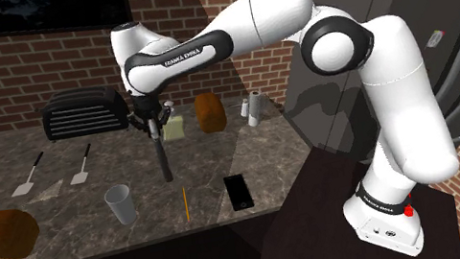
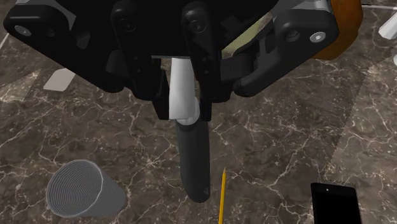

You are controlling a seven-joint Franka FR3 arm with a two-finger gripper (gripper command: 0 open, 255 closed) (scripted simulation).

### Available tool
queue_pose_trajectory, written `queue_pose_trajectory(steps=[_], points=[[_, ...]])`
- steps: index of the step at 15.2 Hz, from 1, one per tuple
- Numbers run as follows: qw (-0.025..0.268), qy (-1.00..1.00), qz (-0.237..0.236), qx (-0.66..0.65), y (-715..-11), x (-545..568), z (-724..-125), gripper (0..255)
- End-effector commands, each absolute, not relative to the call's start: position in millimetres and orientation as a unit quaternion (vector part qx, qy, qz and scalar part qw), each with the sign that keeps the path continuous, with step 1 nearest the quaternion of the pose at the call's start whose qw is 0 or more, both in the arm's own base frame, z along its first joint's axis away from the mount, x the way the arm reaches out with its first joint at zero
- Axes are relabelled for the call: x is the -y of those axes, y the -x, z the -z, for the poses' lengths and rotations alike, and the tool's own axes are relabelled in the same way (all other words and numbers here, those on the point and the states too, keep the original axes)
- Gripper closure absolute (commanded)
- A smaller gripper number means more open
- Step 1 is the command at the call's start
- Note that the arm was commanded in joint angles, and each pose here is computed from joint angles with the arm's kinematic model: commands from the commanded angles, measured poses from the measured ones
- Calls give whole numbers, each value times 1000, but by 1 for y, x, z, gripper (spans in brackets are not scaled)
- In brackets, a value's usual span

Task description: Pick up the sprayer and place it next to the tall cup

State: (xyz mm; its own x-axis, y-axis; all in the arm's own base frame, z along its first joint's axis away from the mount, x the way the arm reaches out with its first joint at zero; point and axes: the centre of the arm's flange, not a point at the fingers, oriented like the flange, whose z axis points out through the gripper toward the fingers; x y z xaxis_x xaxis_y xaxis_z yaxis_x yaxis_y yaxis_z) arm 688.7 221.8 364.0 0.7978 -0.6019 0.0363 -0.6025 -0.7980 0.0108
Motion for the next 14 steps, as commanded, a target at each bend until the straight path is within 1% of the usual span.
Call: queue_pose_trajectory(steps=[1,14], points=[[11,-948,-16,318,-690,-221,-354,255],[11,-948,-16,318,-690,-221,-286,255]])
